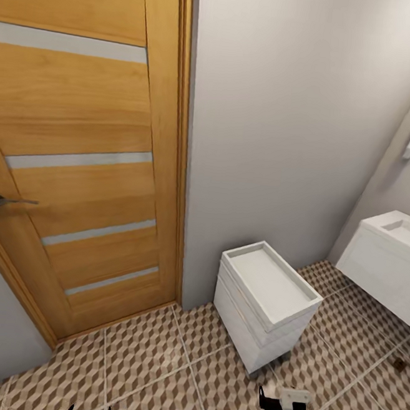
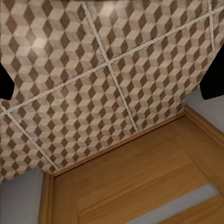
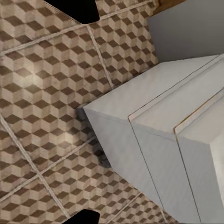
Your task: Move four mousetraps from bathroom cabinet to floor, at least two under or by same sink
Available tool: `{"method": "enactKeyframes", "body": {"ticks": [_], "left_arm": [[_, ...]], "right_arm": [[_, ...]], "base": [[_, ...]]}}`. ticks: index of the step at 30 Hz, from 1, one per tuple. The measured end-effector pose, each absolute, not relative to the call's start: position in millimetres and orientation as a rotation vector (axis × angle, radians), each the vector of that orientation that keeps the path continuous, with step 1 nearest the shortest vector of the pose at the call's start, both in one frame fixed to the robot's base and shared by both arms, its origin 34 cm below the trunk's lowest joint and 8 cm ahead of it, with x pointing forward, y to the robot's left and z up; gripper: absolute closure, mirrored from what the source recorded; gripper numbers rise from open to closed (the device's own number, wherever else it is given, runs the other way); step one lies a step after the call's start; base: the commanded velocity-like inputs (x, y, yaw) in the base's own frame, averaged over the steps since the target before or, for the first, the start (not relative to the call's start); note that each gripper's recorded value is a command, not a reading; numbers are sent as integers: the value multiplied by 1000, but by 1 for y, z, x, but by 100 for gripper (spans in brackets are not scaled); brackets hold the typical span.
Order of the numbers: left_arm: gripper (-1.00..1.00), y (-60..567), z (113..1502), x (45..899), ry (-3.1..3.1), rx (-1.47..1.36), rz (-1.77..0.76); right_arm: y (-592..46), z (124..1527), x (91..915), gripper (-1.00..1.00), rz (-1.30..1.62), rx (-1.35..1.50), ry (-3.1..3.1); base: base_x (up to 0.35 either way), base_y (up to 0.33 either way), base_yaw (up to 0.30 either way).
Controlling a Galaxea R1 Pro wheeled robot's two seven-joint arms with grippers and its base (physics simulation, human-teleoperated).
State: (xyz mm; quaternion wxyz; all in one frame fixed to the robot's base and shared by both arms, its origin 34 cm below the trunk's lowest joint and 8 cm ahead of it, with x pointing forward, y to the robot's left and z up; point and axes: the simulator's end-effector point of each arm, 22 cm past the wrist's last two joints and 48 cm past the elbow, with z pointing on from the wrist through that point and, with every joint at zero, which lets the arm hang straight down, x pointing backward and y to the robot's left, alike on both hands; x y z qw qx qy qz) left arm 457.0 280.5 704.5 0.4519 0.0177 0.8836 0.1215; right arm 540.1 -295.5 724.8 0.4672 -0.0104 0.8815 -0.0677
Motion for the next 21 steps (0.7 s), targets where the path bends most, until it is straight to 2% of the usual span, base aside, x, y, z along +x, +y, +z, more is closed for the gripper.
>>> {"method": "enactKeyframes", "body": {"ticks": [21], "left_arm": [[-100, 280, 704, 457, 2183, 44, 300]], "right_arm": [[-295, 725, 540, -100, -166, -25, 2163]], "base": [[0, 0, 290]]}}
